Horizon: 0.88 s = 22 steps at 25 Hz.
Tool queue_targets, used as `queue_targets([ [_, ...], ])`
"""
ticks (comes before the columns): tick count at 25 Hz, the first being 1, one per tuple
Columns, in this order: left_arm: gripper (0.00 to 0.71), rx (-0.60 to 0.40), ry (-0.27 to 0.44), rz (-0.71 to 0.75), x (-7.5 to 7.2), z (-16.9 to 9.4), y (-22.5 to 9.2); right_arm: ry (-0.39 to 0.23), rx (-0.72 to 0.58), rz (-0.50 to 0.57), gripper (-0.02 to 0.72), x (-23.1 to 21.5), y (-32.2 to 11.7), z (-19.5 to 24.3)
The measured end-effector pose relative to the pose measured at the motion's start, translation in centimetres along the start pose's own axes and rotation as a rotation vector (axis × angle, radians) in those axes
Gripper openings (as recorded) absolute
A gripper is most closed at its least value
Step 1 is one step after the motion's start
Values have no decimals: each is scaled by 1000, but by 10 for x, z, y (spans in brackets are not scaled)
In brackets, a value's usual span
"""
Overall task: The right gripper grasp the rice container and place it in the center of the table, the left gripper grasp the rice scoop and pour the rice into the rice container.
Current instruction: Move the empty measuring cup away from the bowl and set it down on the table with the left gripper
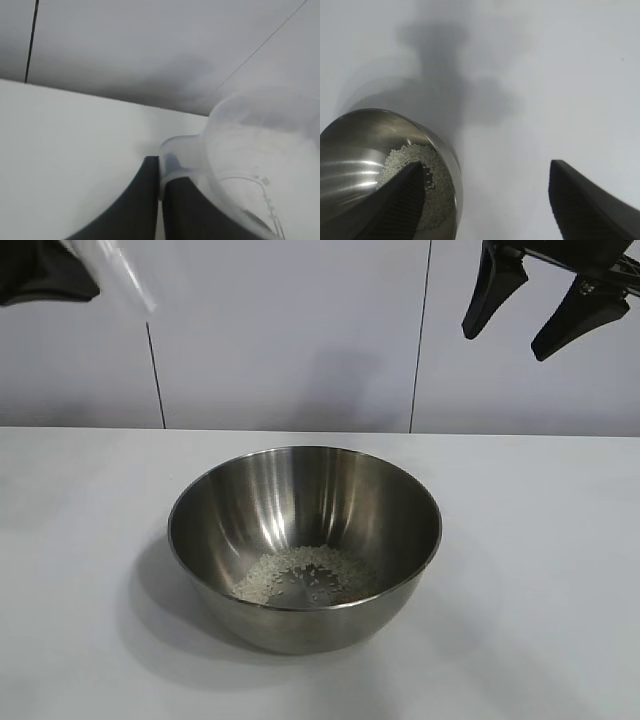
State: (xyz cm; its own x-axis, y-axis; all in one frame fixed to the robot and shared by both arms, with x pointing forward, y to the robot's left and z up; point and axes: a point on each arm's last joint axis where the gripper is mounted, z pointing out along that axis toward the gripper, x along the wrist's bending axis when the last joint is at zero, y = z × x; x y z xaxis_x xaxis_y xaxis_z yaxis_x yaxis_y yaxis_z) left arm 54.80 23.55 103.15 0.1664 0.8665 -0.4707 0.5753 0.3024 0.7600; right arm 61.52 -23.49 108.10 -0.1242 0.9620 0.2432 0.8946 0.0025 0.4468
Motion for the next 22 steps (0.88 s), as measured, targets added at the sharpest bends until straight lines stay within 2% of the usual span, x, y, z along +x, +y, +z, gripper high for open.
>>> queue_targets([
  [2,8,14,24,15,13,-3,-5,0,0,0,487,0,0,0],
  [5,8,43,54,149,26,-5,-15,0,0,0,487,0,0,0],
  [9,8,104,48,393,32,-6,-33,0,0,0,487,0,0,0],
  [13,8,125,50,547,34,-7,-39,0,-1,0,487,0,0,0],
  [18,8,140,30,637,35,-4,-42,0,-1,0,487,0,0,0],
  [22,8,227,-1,617,47,15,-60,0,-1,0,487,0,0,0],
])
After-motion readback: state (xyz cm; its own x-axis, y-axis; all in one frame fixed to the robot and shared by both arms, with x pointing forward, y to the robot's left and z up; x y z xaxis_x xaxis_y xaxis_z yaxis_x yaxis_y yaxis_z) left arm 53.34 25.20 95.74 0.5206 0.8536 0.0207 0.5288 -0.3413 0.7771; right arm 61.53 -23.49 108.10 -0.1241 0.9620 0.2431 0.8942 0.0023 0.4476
